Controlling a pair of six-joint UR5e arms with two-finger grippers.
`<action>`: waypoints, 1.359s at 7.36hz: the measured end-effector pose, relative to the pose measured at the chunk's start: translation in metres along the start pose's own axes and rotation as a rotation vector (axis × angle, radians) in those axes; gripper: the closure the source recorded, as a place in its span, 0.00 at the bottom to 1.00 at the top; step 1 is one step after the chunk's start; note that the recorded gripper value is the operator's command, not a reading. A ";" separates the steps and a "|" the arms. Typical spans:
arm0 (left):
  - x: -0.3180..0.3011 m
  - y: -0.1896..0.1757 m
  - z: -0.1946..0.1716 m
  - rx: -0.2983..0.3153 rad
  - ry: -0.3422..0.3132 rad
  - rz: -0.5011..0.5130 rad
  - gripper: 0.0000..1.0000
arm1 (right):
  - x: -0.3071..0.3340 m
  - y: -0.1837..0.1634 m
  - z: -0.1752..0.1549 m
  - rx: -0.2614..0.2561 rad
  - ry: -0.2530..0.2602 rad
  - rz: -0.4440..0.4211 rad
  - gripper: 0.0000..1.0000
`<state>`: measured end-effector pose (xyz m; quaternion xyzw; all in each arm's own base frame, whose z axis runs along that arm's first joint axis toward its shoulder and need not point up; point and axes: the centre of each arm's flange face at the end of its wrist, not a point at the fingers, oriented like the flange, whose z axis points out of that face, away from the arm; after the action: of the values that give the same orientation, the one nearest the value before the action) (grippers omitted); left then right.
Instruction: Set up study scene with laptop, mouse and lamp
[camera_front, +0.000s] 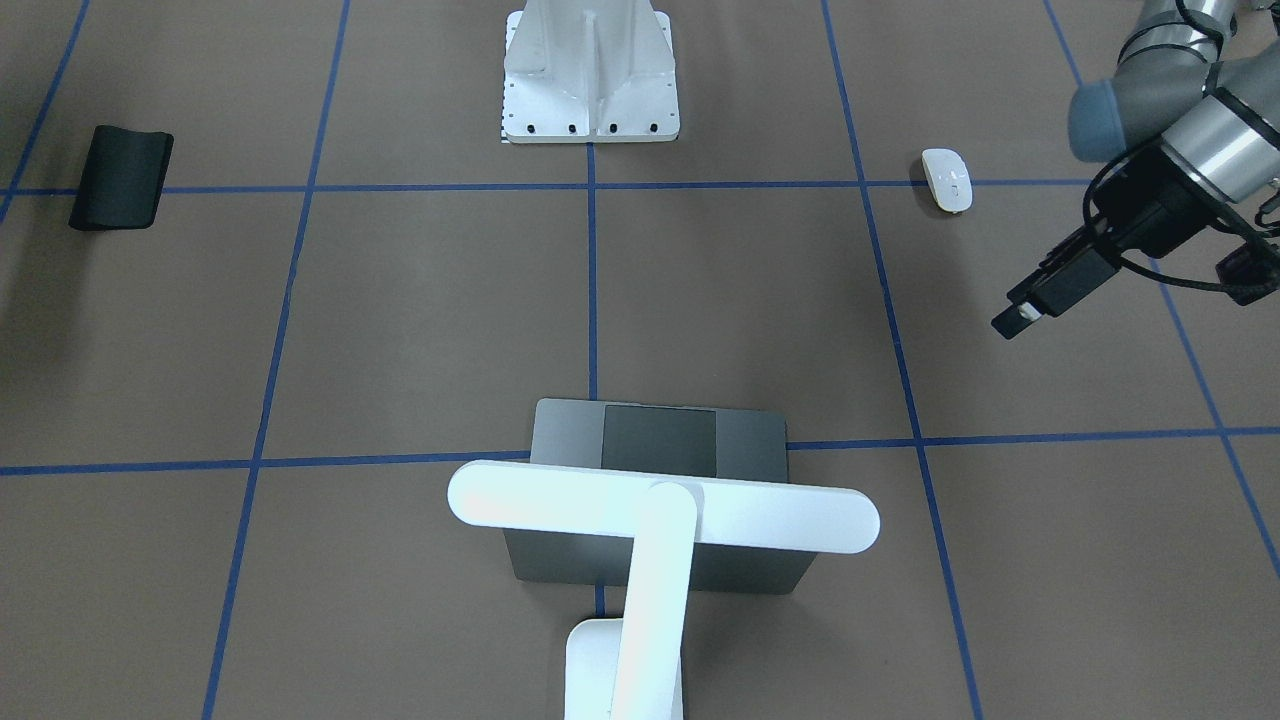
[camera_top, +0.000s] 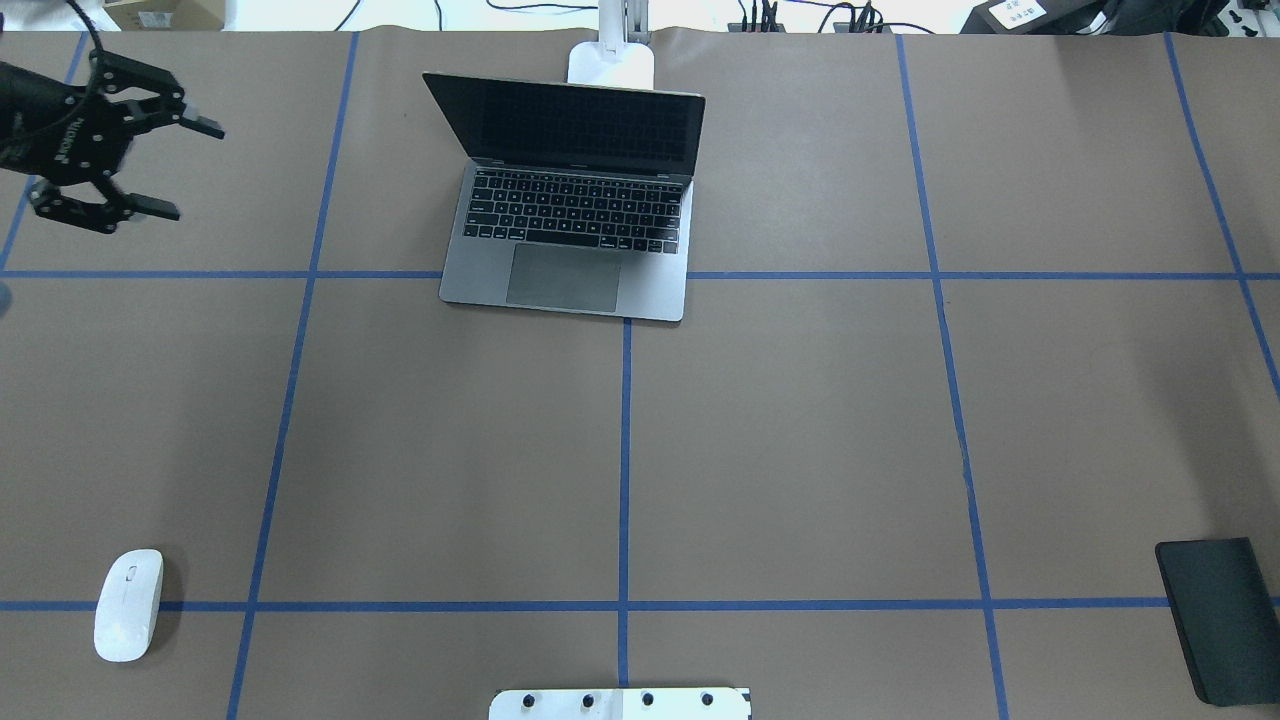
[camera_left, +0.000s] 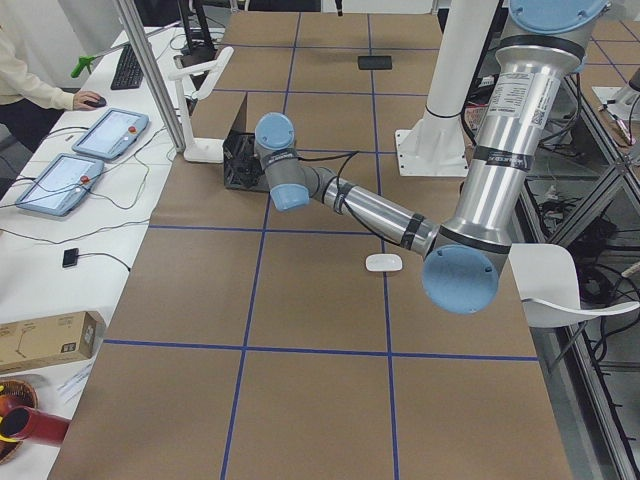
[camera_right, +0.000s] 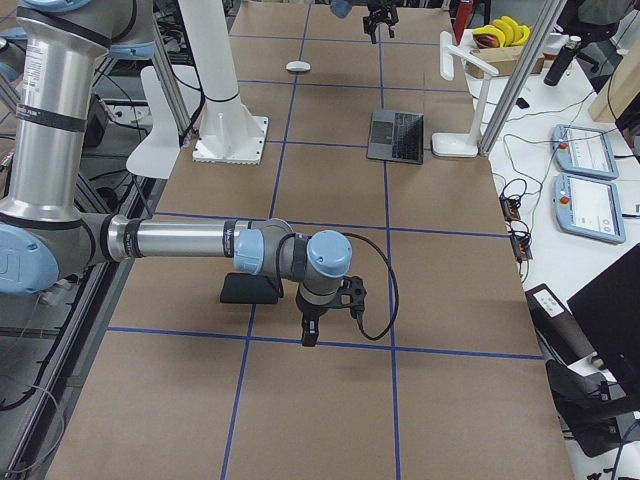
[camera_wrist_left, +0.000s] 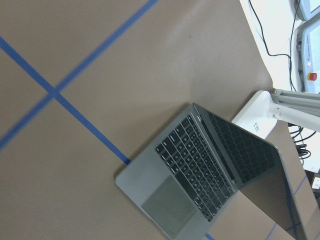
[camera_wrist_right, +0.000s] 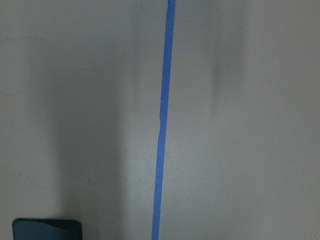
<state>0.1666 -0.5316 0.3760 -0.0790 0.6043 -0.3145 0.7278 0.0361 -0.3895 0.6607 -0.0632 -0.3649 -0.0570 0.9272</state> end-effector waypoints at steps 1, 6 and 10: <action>-0.028 -0.018 -0.011 0.023 -0.038 0.076 0.05 | 0.001 0.000 0.000 -0.001 0.005 -0.001 0.00; -0.149 -0.090 -0.077 0.102 -0.229 0.439 0.05 | 0.018 0.002 0.023 -0.045 -0.037 0.050 0.00; -0.175 -0.090 -0.085 0.086 -0.256 0.512 0.04 | -0.014 0.010 0.069 -0.132 -0.317 0.048 0.00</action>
<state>0.0427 -0.4831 0.5443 0.0683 0.4940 -0.1333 0.8565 -0.0187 -0.3678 0.7004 -0.1407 -0.5004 -0.0480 0.8529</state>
